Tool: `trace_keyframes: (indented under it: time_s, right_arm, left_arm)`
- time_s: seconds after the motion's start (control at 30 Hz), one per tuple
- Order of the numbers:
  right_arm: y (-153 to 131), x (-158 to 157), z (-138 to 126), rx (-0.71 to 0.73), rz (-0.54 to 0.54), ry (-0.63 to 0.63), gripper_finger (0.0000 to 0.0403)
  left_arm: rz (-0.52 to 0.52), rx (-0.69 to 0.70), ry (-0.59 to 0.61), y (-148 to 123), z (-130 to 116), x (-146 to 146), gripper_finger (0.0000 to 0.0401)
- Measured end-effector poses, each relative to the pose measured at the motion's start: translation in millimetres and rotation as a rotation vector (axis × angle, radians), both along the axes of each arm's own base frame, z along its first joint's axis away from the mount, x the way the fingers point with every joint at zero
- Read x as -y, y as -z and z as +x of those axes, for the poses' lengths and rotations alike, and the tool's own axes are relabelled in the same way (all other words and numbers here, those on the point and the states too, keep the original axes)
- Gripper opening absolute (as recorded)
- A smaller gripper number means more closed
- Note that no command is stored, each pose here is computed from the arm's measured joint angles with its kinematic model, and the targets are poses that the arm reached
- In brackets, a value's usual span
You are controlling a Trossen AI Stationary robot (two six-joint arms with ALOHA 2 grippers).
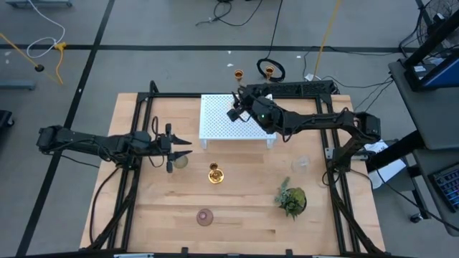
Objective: Pick & Place candle stick holders
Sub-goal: Put the bottom gold candle holder on the shelf, then put the gold candle holder on the shelf
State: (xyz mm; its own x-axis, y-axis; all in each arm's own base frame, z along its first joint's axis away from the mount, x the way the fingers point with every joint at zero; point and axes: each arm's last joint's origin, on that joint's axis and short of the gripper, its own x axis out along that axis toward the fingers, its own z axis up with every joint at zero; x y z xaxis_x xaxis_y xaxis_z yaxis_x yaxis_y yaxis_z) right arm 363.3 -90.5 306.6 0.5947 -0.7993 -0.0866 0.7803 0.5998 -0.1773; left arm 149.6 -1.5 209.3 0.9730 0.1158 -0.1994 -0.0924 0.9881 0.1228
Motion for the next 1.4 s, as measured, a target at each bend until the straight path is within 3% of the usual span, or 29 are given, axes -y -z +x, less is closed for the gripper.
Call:
trace_keyframes:
  time_s: [0.23,0.37,0.53,0.8,1.07,1.4]
  right_arm:
    - [-8.8,-5.3,-4.7,0.006,-0.015,0.013,0.0176]
    - [-12.8,-18.3,-8.0,-0.031,-0.016,-0.028,0.0174]
    - [-20.6,-50.4,-15.9,-0.099,-0.019,-0.117,0.0172]
    - [-22.1,-114.5,-35.3,-0.225,-0.01,-0.308,0.0171]
    - [-9.2,-149.9,-74.4,-0.228,0.066,-0.42,0.0171]
    - [36.3,-143.8,-133.7,-0.059,0.17,-0.445,0.0171]
  left_arm:
    - [-0.026,0.002,0.002,0.1,0.0,0.3,0.0147]
    - [-0.042,0.0,0.079,0.2,0.1,2.6,0.0147]
    - [-0.067,-0.007,0.197,0.6,0.2,6.2,0.0147]
    - [-0.095,0.028,0.222,3.6,18.3,9.0,0.0147]
    - [-0.106,-0.081,0.285,30.3,43.1,18.5,0.0147]
    - [-0.164,-0.111,0.291,42.5,70.6,20.9,0.0147]
